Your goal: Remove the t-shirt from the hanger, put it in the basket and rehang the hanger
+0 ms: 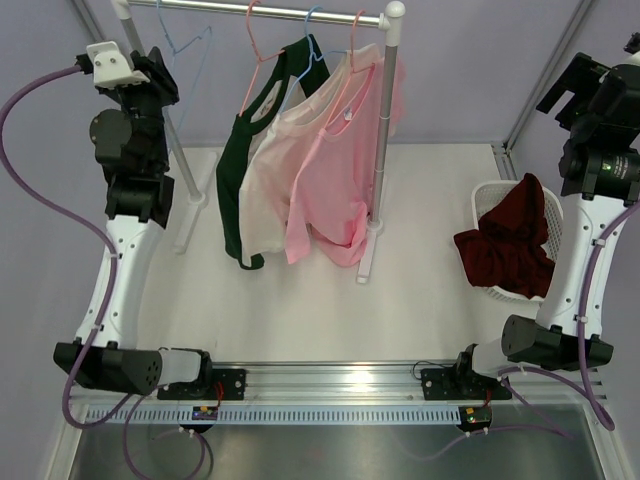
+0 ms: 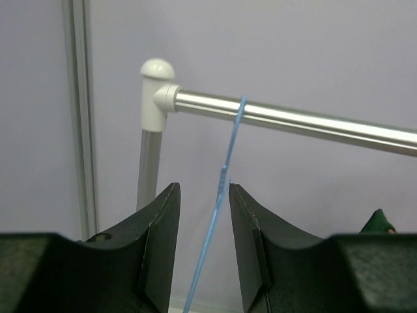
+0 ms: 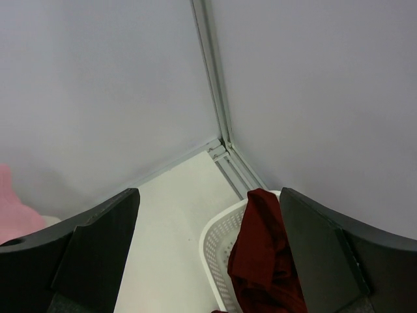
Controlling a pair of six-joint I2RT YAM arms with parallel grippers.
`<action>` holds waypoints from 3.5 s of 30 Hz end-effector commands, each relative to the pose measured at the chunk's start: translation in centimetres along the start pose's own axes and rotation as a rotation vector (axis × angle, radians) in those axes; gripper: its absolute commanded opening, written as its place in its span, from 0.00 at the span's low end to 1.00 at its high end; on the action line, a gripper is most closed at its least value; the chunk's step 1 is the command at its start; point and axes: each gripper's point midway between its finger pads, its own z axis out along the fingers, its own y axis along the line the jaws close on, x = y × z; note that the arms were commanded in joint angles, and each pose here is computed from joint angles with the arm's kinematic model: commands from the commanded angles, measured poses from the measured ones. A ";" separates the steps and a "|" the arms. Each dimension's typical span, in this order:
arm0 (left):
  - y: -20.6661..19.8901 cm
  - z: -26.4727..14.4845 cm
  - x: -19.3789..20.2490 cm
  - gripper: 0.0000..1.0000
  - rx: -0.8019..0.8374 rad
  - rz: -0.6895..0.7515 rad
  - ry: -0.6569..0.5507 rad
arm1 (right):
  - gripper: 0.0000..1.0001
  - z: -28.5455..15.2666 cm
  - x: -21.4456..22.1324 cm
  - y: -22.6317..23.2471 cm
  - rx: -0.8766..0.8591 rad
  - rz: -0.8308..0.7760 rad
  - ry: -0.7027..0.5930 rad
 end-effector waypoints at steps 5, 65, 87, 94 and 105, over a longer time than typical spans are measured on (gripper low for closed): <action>-1.7 -3.6 -7.7 0.40 0.017 -0.007 -0.144 | 0.98 -1.7 -0.3 2.3 -0.135 -0.001 0.015; -16.4 -0.7 9.5 0.05 0.729 -0.014 0.407 | 0.99 -6.2 2.3 10.5 -0.507 -0.062 0.115; -14.3 -2.1 -4.2 0.00 0.646 -0.053 0.163 | 0.99 -6.7 2.5 11.7 -0.538 -0.069 0.116; -13.3 -3.5 -6.3 0.00 0.624 -0.042 0.130 | 0.99 -7.0 3.0 12.5 -0.565 -0.070 0.128; -7.6 -4.9 -5.7 0.00 0.301 -0.128 0.179 | 0.98 -11.4 4.1 16.9 -0.744 -0.103 0.165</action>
